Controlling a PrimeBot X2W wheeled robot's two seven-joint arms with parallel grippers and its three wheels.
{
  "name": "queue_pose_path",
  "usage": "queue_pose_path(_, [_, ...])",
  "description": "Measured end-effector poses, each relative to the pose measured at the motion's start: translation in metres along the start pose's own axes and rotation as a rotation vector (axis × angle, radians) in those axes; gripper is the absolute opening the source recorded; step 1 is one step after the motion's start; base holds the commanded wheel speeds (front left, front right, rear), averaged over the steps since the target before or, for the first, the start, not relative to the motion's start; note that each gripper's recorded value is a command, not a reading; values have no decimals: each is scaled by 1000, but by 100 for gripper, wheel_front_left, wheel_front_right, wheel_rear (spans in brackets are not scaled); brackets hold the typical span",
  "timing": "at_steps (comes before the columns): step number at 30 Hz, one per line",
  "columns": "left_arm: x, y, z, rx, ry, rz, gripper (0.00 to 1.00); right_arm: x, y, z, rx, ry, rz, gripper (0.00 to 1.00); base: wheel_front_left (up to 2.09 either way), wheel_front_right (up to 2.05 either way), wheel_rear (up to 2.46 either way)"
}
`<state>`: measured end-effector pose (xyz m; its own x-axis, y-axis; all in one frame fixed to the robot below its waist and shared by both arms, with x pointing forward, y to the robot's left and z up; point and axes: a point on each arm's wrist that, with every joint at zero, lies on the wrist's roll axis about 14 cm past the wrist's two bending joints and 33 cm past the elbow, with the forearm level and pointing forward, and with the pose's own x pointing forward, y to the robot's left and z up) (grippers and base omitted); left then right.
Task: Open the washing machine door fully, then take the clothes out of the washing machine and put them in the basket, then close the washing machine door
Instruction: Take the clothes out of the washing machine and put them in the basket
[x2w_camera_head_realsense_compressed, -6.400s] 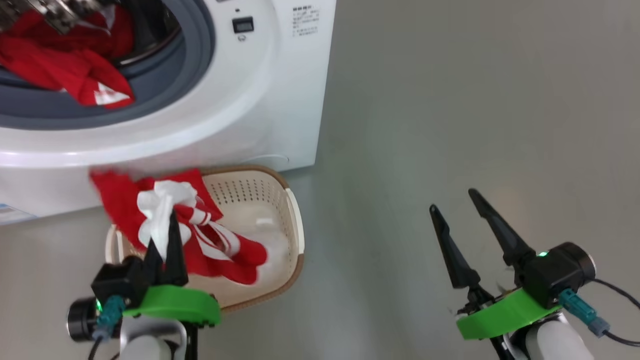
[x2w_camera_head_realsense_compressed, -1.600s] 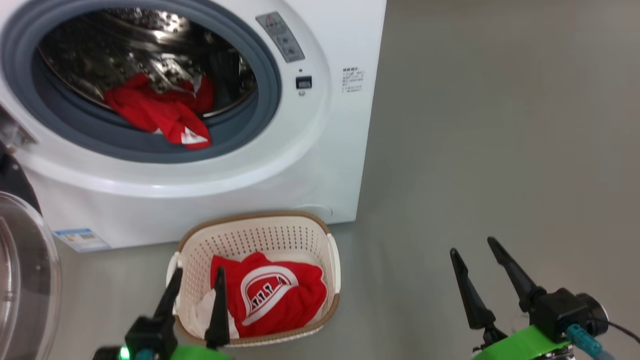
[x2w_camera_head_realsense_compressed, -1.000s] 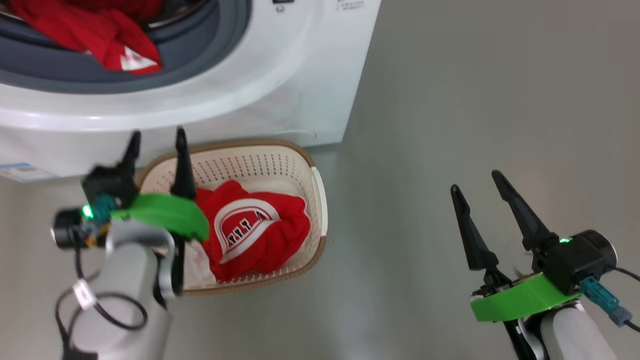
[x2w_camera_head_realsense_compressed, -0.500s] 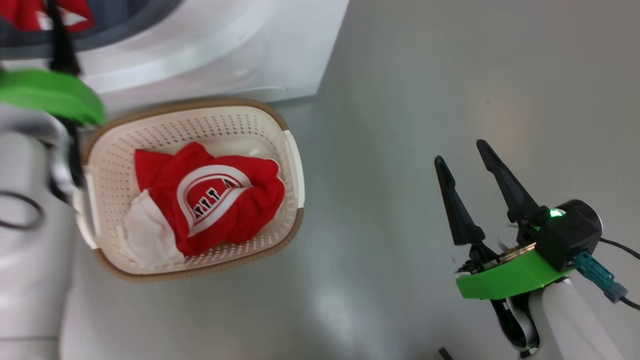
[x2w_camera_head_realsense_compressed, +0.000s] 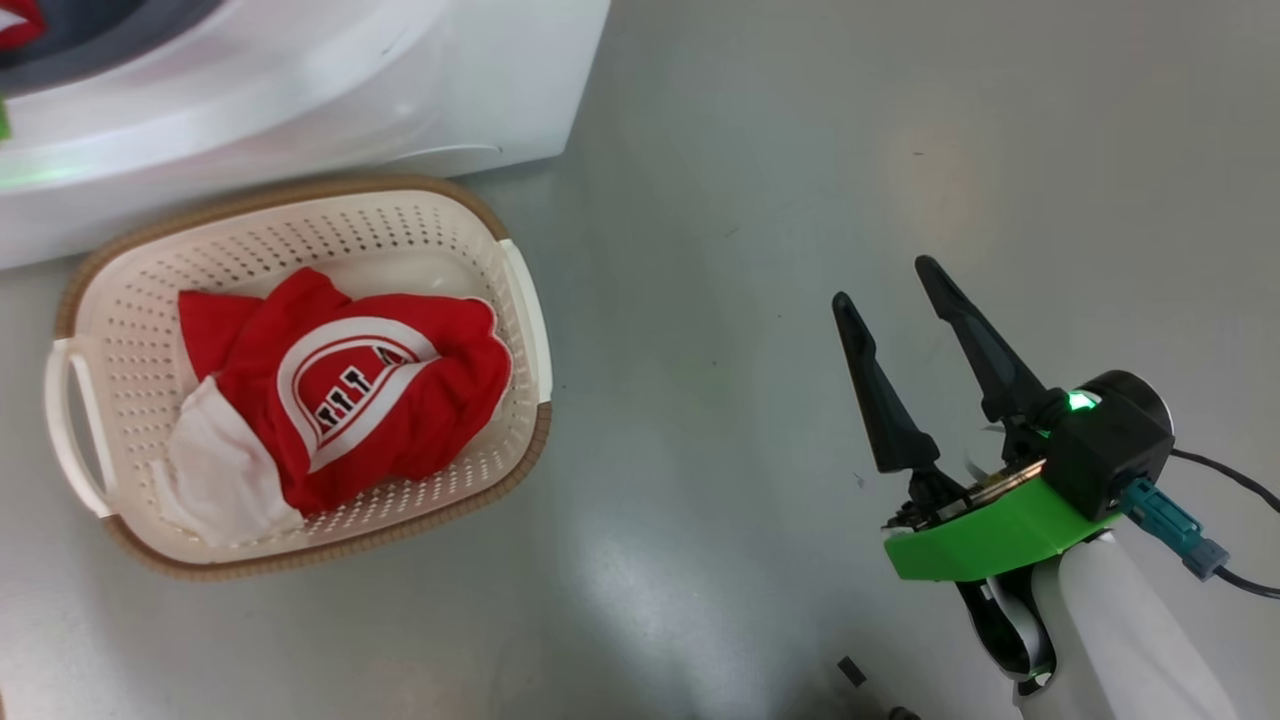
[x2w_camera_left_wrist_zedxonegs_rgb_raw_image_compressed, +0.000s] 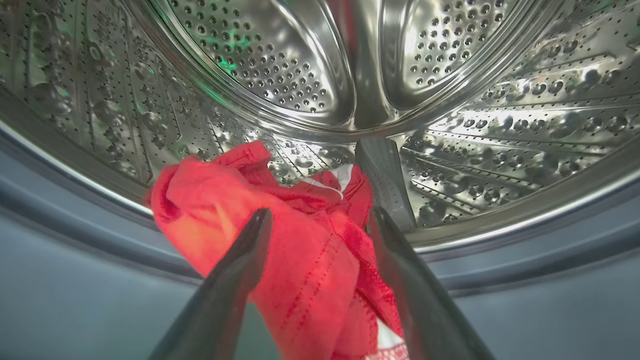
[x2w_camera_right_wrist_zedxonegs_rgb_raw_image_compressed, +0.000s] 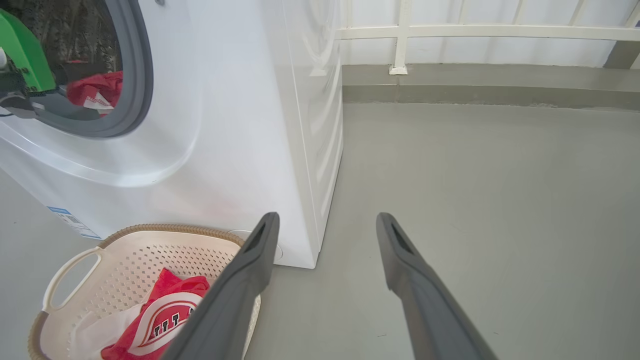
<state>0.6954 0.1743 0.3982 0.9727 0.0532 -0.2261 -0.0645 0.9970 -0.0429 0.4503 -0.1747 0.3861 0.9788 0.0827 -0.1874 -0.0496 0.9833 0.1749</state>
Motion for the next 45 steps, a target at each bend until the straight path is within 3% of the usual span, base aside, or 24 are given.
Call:
queue_pose_path(13, [3, 2, -41, 3, 259, 18, 99, -3, 0, -3, 4, 12, -2, 100, 0, 0, 0])
queue_pose_path(14, [2, 2, -43, 4, 275, 19, 83, -3, 0, -3, 4, 12, -2, 100, 0, 0, 0])
queue_pose_path(17, [-3, 3, -53, 18, 342, 20, 13, -4, 0, -1, 3, 9, -2, 100, 0, 0, 0])
queue_pose_path(18, [-3, 2, -53, 19, 344, 20, 0, -4, 0, 0, 3, 7, -2, 100, 0, 0, 0])
queue_pose_path(27, [-6, 0, -47, 38, 356, 10, 0, -5, 2, 4, 3, -2, 2, 100, 0, 0, 0])
queue_pose_path(45, [-33, -3, 29, 59, 20, -44, 0, -6, 14, 23, -10, -50, 39, 100, 0, 0, 0])
